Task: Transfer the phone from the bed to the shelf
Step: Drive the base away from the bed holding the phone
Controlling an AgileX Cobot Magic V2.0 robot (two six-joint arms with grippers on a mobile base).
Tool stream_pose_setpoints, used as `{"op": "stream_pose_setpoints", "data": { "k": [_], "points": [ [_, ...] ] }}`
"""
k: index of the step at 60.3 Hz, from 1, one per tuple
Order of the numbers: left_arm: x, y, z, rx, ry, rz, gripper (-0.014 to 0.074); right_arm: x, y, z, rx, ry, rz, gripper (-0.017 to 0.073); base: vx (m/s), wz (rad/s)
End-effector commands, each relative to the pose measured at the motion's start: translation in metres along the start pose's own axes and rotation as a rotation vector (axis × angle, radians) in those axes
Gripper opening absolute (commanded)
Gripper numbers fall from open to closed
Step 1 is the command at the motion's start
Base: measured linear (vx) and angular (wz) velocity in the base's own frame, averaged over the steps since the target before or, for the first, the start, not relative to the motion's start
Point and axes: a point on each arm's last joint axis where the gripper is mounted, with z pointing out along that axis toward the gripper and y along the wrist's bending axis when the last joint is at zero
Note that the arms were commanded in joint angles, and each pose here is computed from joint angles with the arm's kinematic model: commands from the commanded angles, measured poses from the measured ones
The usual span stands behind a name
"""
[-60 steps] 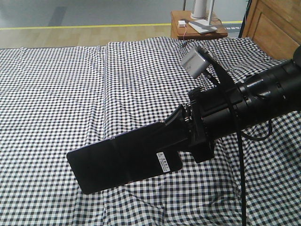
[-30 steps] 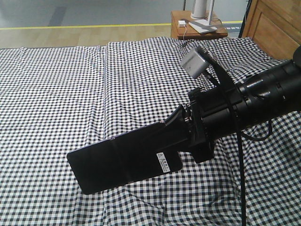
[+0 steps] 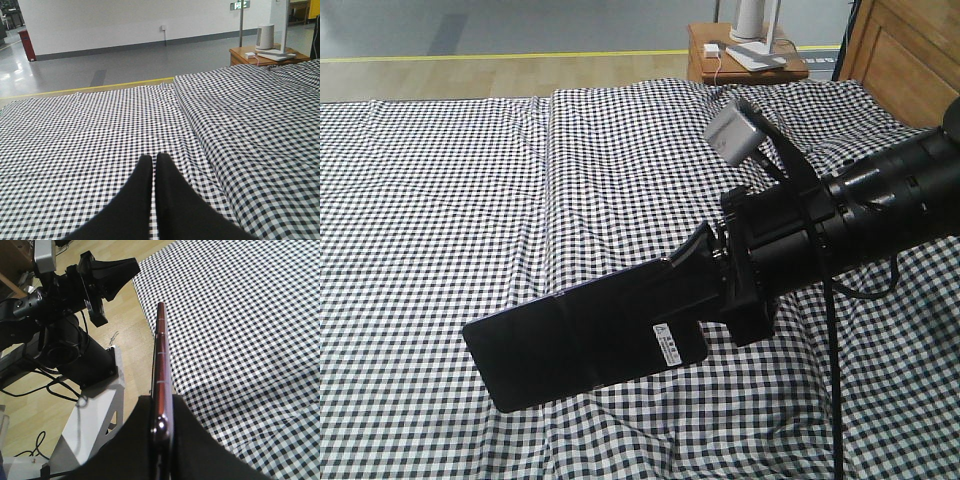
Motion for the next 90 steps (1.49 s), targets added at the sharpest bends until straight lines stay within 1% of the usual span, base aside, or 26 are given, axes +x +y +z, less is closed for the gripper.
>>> {"op": "stream_pose_setpoints", "data": {
  "k": [1,29,90],
  "points": [
    [-0.0153,0.0011,-0.0031,-0.005,-0.106,-0.009,0.0001,-0.0116,0.0209,-0.0104,-0.088,-0.066,-0.027,-0.0001,-0.01,0.06],
    [-0.0153,0.0011,-0.0031,-0.005,-0.106,-0.009,0.0001,-0.0116,0.0209,-0.0104,-0.088,-0.066,-0.027,-0.0001,-0.06,0.23],
    [-0.0153,0.0011,-0.0031,-0.005,-0.106,-0.009,0.0001,-0.0116,0.0209,-0.0104,-0.088,-0.066,-0.027,-0.0001,-0.13,0.50]
  ]
}}
